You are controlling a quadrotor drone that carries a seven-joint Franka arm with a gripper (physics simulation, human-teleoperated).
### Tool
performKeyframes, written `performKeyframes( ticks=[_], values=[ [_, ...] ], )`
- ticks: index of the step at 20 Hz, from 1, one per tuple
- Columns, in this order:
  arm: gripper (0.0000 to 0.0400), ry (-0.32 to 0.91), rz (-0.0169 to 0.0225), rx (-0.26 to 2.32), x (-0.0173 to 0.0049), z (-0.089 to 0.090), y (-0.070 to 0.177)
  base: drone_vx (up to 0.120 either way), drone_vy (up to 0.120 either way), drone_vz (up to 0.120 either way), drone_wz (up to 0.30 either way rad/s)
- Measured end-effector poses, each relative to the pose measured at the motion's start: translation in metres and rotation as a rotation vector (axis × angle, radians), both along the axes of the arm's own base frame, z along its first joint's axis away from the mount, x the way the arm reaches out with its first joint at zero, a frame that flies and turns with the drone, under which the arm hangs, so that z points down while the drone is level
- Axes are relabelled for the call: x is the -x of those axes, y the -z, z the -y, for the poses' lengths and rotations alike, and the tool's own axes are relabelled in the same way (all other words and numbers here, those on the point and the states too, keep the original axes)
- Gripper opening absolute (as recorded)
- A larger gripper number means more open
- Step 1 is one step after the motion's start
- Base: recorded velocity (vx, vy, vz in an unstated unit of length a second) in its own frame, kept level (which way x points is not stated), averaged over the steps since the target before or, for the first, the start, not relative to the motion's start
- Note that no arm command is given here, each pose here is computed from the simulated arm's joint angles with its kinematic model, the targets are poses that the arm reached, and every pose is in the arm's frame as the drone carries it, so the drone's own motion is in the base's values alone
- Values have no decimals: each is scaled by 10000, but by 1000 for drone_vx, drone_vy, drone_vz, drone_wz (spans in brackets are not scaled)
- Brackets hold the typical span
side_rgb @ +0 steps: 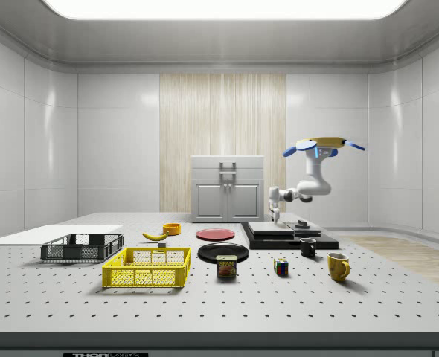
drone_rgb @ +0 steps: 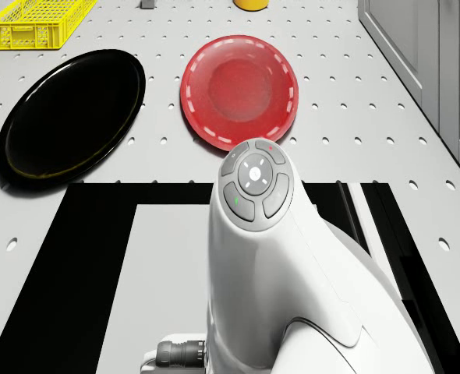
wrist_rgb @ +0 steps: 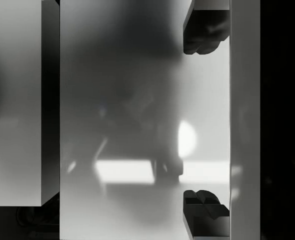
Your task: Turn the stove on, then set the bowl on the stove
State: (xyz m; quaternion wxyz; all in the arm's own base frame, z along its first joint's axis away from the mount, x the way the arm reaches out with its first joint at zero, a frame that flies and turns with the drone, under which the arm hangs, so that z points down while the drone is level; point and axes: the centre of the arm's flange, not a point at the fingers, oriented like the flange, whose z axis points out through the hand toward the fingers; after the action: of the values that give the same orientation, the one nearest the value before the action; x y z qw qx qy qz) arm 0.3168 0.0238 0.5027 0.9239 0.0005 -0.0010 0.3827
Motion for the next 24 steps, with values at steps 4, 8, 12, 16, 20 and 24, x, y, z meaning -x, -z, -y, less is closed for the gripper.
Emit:
performKeyframes(
  ticks=[4, 8, 12, 16, 20, 24],
  values=[
    [400, 0, 0, 0, 0, -1, 0, 120, 0, 0, 0],
    [400, -1, 0, 0, 0, -1, 0, 120, 0, 0, 0],
    [400, -1, 0, 0, 0, -1, 0, 120, 0, 0, 0],
    [400, 0, 0, 0, 0, -1, 0, 120, 0, 0, 0],
    [400, -1, 0, 0, 0, -1, 0, 120, 0, 0, 0],
    [400, -1, 0, 0, 0, -1, 0, 120, 0, 30, 0]
  ],
)
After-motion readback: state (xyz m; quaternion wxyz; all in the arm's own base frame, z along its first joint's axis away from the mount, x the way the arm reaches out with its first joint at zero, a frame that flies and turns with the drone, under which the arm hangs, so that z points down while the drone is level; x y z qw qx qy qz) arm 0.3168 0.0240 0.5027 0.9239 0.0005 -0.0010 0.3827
